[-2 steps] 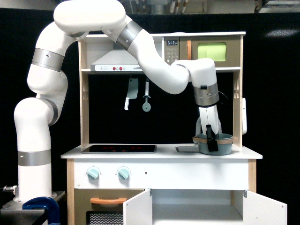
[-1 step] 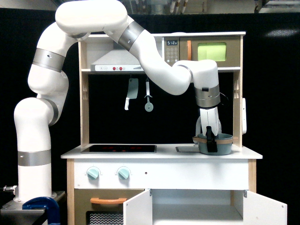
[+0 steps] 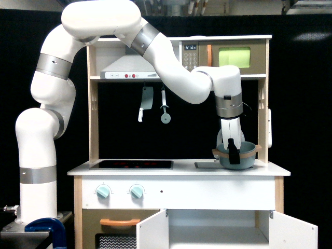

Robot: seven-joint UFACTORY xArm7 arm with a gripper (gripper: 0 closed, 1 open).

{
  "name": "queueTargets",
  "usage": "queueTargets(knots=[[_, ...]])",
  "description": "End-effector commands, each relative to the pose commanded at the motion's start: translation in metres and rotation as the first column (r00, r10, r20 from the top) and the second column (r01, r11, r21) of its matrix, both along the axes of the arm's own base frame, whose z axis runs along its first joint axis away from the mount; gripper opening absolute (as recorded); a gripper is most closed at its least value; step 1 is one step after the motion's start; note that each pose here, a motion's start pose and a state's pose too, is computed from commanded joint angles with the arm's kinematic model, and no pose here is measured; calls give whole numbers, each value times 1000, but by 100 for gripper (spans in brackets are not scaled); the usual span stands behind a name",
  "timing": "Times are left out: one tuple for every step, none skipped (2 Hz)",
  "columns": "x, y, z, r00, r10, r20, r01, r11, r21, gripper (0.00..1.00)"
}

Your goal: Put the bowl inside the kitchen cabinet

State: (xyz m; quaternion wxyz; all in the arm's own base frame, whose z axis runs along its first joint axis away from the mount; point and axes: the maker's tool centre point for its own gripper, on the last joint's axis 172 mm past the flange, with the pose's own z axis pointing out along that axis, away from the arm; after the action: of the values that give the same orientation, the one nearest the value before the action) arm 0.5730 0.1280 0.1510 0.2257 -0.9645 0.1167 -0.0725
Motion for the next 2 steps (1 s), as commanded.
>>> queueTargets(knots=[[-2, -3, -1, 1000, 25, -2, -25, 1000, -8, 0], [-9, -13, 8, 998, 51, 29, -50, 998, -26, 0]])
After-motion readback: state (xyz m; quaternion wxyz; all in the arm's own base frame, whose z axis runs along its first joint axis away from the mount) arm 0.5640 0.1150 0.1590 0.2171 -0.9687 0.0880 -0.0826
